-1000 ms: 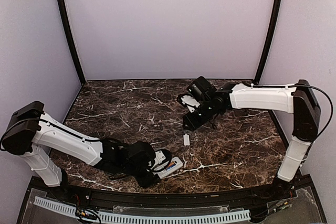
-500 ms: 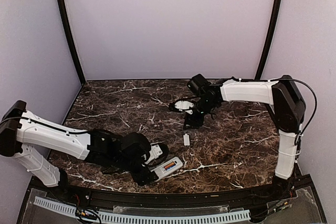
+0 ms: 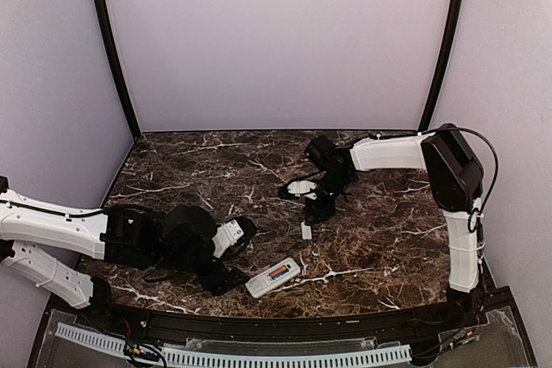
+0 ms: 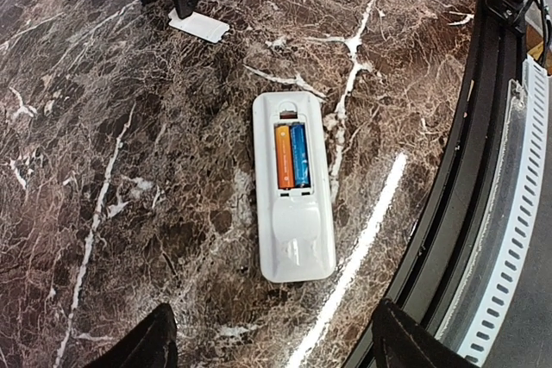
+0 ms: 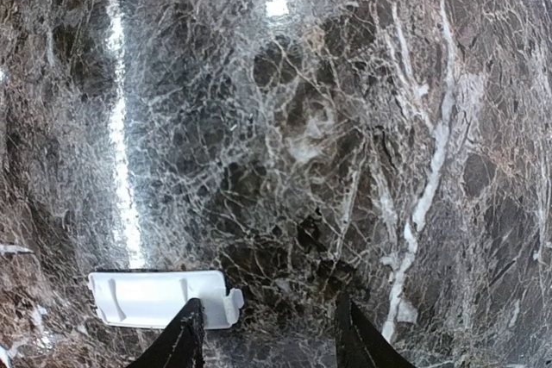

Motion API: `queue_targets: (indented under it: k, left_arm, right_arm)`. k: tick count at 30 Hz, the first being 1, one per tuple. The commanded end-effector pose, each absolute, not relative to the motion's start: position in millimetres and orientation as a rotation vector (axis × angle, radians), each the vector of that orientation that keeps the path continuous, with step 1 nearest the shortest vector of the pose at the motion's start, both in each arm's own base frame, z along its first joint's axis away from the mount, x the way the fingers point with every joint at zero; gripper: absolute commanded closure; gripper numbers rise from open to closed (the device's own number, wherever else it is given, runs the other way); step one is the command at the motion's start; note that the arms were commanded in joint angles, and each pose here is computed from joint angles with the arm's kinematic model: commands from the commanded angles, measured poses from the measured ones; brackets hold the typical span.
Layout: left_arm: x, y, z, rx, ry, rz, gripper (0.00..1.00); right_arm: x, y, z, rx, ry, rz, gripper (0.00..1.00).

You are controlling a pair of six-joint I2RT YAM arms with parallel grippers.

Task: Load the batteries into the remote control
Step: Pick up the battery cover at the center of the board.

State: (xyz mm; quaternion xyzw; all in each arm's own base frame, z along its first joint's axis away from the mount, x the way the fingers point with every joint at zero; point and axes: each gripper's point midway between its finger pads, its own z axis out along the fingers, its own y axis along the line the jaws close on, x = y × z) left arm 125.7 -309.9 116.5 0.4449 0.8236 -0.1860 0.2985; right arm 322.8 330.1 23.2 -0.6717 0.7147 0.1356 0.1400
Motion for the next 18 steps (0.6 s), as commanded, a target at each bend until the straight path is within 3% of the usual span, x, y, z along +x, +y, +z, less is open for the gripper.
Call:
queue_targets:
  k: [1, 5, 18]
  left_arm:
    - [127, -300, 110, 1.179, 2.217, -0.446, 0.23]
    - [127, -299, 108, 1.194, 2.224, -0.427, 0.23]
    - [129, -298, 110, 1.187, 2.217, -0.422, 0.23]
  right_arm:
    - [315, 329, 12, -1.979, 2.071, 0.395, 0.53]
    - [313, 328, 11, -1.998, 2.066, 0.367, 0.67]
    - [294, 333, 12, -2.069, 2.046, 0.358, 0.87]
